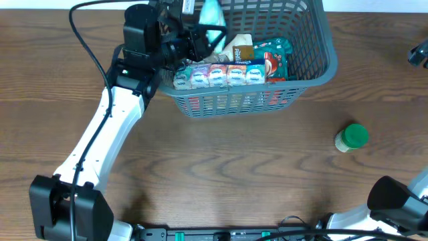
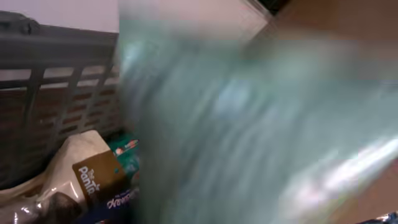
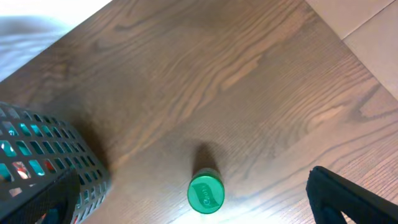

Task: Pack container
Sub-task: 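Lift the wipes pouch with the left gripper and carry over basket, then release the wipes pouch into the basket and raise the left gripper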

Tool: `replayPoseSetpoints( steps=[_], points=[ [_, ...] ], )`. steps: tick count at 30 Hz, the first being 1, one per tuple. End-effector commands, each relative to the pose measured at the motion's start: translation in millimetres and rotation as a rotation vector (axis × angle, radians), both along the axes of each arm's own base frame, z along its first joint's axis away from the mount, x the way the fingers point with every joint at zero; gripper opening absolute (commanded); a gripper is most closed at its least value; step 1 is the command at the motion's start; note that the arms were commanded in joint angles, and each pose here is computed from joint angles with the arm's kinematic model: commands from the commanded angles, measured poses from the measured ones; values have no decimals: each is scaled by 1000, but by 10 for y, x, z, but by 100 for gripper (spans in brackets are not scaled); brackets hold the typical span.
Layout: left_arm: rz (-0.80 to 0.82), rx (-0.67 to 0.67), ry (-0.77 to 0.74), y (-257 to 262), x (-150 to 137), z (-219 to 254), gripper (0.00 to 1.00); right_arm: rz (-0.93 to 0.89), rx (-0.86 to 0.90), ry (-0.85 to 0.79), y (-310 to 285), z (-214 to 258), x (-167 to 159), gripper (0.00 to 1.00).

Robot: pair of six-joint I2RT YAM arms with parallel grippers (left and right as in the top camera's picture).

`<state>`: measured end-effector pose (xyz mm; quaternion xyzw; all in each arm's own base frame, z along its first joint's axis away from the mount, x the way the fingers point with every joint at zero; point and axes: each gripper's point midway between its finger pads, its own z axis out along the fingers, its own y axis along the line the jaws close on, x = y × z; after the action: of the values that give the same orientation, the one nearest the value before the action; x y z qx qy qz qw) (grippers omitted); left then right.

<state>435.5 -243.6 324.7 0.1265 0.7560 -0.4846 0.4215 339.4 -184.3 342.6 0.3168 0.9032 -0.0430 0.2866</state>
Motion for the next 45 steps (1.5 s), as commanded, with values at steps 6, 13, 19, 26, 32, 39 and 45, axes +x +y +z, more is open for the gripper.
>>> replayPoseSetpoints(
  steps=[6,13,19,26,32,39,45],
  points=[
    [-88,-34,-95,-78,-140,400,99,-10,8,-4,-5,4,-4,99],
    [-73,-47,-163,35,-170,733,99,-7,11,-8,-1,8,5,99],
    [157,51,-11,625,24,513,99,-2,18,-12,15,8,14,99],
    [673,305,219,1820,-45,54,99,-25,35,-10,15,-19,6,99],
    [926,520,336,2526,-383,-177,99,-49,41,36,-15,-154,-32,99],
    [1072,628,553,2892,-731,-536,99,-109,88,144,-31,-528,-129,99],
    [1059,665,618,2918,-810,-698,99,-303,96,283,-157,-1003,-352,99]
  ],
)
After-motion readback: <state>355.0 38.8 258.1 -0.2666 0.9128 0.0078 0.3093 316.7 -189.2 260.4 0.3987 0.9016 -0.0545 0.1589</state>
